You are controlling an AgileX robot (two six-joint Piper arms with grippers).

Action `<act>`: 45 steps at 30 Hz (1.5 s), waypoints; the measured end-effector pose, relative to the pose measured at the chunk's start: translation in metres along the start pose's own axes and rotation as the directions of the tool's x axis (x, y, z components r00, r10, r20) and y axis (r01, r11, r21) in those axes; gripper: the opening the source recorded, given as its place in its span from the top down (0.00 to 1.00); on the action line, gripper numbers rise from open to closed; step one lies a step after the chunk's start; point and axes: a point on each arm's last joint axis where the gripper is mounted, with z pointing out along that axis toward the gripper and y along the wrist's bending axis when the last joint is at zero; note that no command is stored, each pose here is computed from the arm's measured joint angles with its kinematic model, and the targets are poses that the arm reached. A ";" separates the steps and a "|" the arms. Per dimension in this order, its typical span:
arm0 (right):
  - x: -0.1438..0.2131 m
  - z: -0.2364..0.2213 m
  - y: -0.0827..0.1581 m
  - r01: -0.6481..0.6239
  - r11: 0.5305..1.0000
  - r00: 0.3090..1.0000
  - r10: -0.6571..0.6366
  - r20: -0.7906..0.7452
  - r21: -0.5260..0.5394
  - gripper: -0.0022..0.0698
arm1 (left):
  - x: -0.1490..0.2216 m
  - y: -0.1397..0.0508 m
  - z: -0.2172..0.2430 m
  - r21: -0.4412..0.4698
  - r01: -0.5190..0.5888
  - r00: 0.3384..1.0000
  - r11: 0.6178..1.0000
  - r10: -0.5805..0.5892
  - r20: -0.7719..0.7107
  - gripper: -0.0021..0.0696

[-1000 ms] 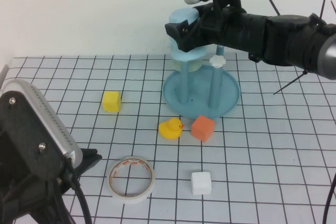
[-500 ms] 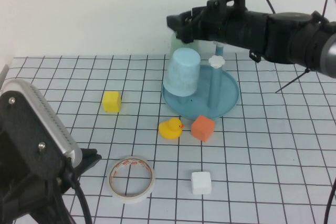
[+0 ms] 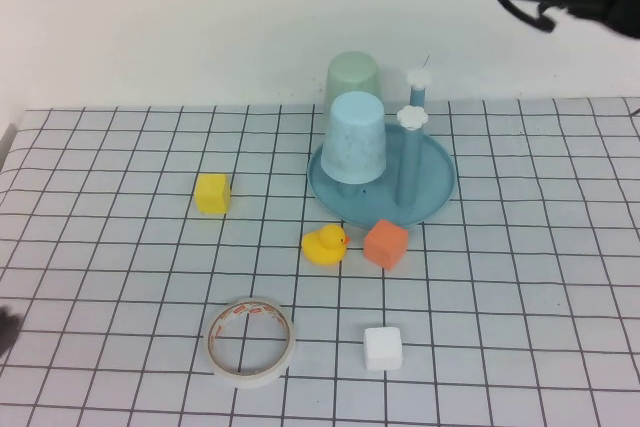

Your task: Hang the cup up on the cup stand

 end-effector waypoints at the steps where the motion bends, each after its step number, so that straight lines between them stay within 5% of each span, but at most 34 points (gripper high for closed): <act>1: -0.004 -0.005 0.007 -0.003 1.000 1.000 0.002 -0.020 -0.029 0.96 | 0.006 0.001 -0.005 -0.014 0.024 0.999 1.000 -0.024 0.021 0.97; 7: -0.017 -0.041 0.038 -0.005 0.998 0.999 0.002 -0.046 -0.058 0.96 | 0.043 0.008 -0.024 -0.085 0.134 0.989 0.987 -0.128 0.076 0.97; 20: 0.003 -0.174 0.098 0.141 0.977 0.978 -0.163 0.132 0.160 0.97 | 0.061 0.011 -0.034 -0.119 0.178 0.980 0.977 -0.164 0.115 0.97; 29: 0.047 -0.261 0.131 0.142 0.950 0.947 -0.212 0.242 0.278 0.97 | 0.061 0.011 -0.034 -0.120 0.179 0.980 0.977 -0.165 0.114 0.97; 36: 0.085 -0.295 0.134 0.118 0.929 0.933 -0.225 0.282 0.352 0.97 | 0.061 0.011 -0.034 -0.120 0.179 0.980 0.977 -0.165 0.114 0.97; 45: 0.147 -0.288 0.112 0.069 0.921 0.979 -0.136 0.150 0.384 0.97 | 0.061 0.011 -0.034 -0.119 0.180 0.979 0.976 -0.167 0.114 0.97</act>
